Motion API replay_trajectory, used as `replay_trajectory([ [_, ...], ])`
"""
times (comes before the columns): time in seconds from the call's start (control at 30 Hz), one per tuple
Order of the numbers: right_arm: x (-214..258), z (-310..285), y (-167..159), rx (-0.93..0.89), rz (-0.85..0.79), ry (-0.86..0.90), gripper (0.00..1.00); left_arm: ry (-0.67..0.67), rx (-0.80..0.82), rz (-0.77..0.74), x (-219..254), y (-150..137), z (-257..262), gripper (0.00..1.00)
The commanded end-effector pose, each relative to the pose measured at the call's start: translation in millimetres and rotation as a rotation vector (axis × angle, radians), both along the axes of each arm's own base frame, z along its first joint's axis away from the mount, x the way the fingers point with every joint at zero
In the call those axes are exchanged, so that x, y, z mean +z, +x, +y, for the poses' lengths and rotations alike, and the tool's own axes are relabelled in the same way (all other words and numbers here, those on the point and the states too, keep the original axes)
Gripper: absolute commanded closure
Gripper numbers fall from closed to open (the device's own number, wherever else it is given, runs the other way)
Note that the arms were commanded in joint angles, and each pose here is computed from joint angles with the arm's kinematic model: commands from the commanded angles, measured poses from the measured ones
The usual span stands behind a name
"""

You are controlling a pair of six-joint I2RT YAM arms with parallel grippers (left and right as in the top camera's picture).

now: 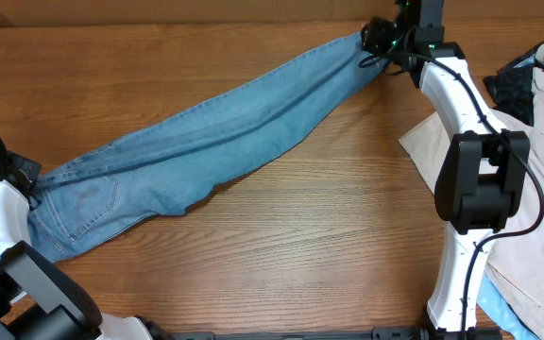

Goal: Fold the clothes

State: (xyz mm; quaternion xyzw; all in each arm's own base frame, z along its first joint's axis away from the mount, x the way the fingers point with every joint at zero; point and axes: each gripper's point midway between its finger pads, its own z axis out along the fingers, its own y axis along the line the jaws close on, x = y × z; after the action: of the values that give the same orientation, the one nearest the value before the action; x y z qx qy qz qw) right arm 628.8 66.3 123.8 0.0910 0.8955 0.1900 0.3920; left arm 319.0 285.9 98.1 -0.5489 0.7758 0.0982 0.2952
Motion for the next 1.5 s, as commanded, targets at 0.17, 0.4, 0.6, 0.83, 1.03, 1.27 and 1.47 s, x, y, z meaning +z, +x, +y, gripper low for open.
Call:
replay_trajectory([
  [0.17, -19.3, -18.1, -16.1, -0.058, 0.119, -0.053, 0.44, 0.063, -0.023, 0.035, 8.7, -0.2, 11.2, 0.92],
  [0.4, -44.7, -31.0, -34.1, -0.033, 0.206, -0.137, 0.43, 0.113, 0.02, 0.058, 13.1, -6.9, 21.6, 0.9],
  [0.6, -80.4, -33.5, -34.7, -0.036, 0.256, -0.145, 0.43, 0.103, 0.017, 0.07, 10.7, -9.1, 19.5, 0.9],
  [0.83, -110.0, -30.2, -30.4, -0.031, 0.271, -0.139, 0.42, 0.098, 0.015, 0.071, 10.1, -9.0, 18.4, 0.88],
  [1.03, -125.5, -20.3, -23.2, 0.003, 0.25, -0.097, 0.42, 0.099, 0.015, 0.07, 10.3, -8.7, 18.6, 0.85],
  [1.27, -124.9, -6.9, -12.8, 0.045, 0.195, -0.049, 0.53, 0.099, 0.015, 0.07, 10.3, -8.8, 18.6, 0.83],
  [1.47, -136.4, -27.2, -22.6, -0.066, 0.272, -0.091, 0.96, 0.107, 0.015, 0.061, 12.1, -7.0, 20.1, 0.84],
])
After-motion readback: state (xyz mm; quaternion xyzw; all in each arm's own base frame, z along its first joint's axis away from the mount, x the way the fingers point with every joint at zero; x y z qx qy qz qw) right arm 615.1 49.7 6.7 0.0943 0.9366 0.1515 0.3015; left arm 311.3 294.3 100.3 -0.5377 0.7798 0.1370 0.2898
